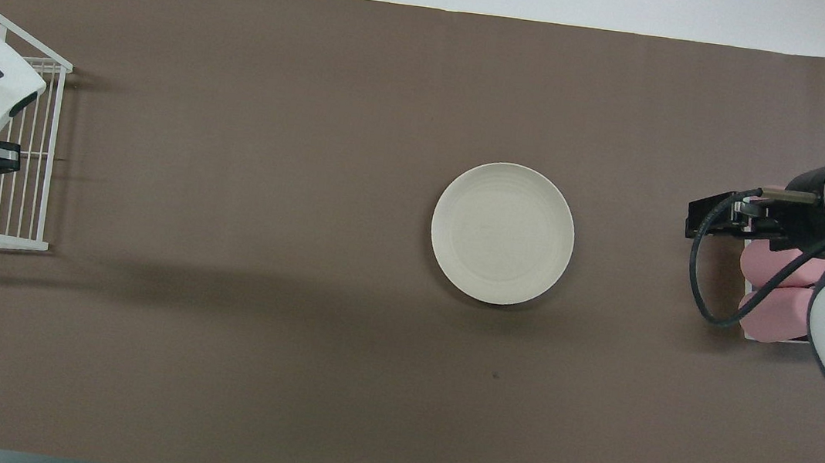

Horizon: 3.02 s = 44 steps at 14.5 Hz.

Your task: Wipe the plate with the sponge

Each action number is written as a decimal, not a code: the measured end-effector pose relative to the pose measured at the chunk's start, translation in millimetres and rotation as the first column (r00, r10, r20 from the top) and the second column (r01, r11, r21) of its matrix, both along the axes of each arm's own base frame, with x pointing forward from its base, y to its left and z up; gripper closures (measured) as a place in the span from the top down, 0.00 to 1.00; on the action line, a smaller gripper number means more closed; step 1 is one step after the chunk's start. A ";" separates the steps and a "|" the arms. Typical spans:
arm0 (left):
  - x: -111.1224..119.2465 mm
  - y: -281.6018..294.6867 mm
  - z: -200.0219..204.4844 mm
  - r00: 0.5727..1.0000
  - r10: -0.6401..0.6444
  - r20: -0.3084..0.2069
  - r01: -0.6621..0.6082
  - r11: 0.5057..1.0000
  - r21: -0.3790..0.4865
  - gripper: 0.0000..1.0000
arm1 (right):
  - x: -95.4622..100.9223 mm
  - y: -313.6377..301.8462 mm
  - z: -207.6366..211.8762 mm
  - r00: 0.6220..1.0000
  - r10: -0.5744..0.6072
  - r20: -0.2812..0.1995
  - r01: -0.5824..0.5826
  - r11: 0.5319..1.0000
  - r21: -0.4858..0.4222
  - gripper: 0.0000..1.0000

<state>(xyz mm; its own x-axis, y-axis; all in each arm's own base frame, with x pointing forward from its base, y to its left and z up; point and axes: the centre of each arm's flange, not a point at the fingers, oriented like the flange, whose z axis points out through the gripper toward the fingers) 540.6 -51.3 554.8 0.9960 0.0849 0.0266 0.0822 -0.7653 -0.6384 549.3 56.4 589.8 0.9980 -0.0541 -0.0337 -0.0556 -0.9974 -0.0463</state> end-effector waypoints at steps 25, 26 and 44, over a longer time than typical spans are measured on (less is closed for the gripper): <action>54.5 25.6 -120.9 0.987 -0.052 0.153 0.018 0.976 0.216 0.05 | 1.5 -80.6 12.7 0.999 -0.031 0.016 0.031 1.000 0.001 1.00; 54.6 24.9 -120.8 0.986 -0.052 0.157 0.018 0.977 0.215 0.12 | 1.6 -80.3 12.7 0.999 -0.030 0.016 0.030 1.000 0.000 1.00; 60.5 7.1 -101.0 0.962 0.134 0.239 -0.127 0.991 -0.042 1.00 | 1.2 -74.6 12.5 1.000 -0.020 0.011 0.020 1.000 0.000 1.00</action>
<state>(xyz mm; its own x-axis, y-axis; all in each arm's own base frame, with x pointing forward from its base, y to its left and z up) 601.1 -44.2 453.8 0.9408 0.2175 0.2602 0.3312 -0.7539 -0.5674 550.5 -18.2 602.3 0.9970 -0.0739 -0.0230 -0.0750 -0.9961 -0.0474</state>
